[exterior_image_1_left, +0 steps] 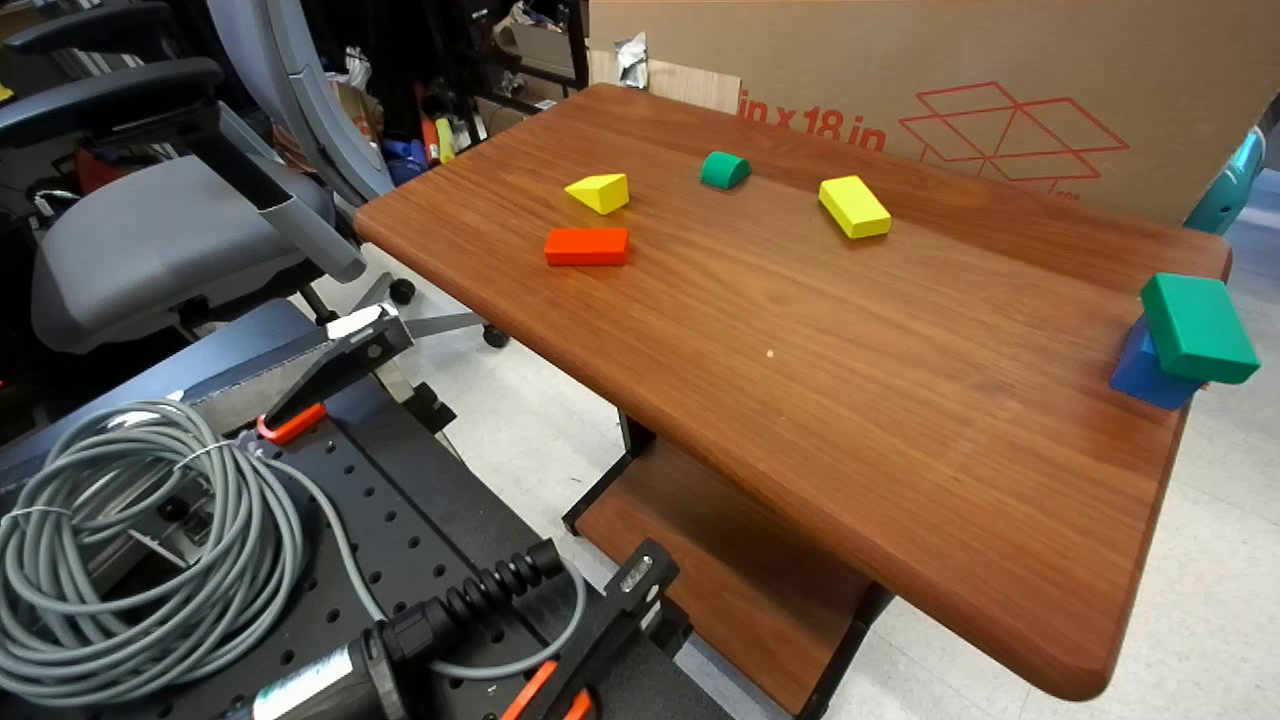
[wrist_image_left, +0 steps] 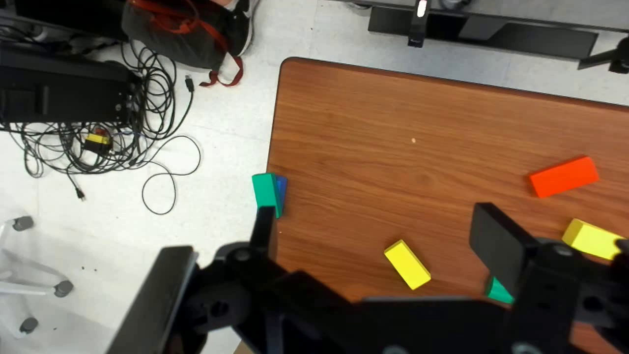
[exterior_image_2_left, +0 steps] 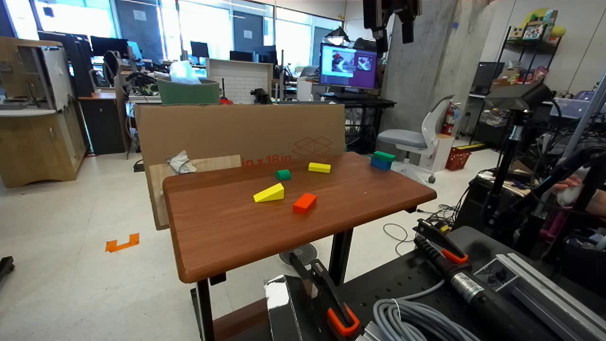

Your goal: Pick up the yellow cuboid from the table and move it backwards.

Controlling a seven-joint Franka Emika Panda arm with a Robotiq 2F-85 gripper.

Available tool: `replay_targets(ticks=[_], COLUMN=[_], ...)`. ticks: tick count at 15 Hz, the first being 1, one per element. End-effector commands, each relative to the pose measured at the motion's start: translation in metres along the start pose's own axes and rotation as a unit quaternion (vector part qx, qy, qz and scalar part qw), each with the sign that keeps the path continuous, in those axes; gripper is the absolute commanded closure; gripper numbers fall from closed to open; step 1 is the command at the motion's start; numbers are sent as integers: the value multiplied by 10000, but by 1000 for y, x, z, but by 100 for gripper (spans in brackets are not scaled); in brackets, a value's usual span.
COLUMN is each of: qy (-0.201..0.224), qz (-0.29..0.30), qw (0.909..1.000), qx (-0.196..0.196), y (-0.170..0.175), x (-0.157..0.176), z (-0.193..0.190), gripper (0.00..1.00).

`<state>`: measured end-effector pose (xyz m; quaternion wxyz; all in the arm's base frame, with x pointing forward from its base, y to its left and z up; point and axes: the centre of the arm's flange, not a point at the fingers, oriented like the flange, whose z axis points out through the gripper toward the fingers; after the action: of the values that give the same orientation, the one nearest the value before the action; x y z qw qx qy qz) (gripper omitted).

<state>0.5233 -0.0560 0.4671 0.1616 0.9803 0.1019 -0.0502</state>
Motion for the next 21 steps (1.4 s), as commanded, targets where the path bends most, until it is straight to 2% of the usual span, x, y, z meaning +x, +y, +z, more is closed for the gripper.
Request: replay_targets(ticks=[1,5,10,13,14,15,17,19,21], qy=[-44,322,1110,1326,1318,1258,998,811,671], qz=[-646,-1426,-2304,-2672,-2756,-2837,-2968,-3061,-3161], qw=[9974,9883,9653,9526,9504,9487,9476,9471,9455], qx=[-330,-427,-534,-590,-588,-600,-634,-517,-398], y=[13,3,-10,-11,-12,-13,-15,-18,-22], x=[34,60,81,96,102,109,124,136,150], z=[13,25,36,44,48,55,75,96,116], gripper=[0,0,0,2,4,3,5,11,11])
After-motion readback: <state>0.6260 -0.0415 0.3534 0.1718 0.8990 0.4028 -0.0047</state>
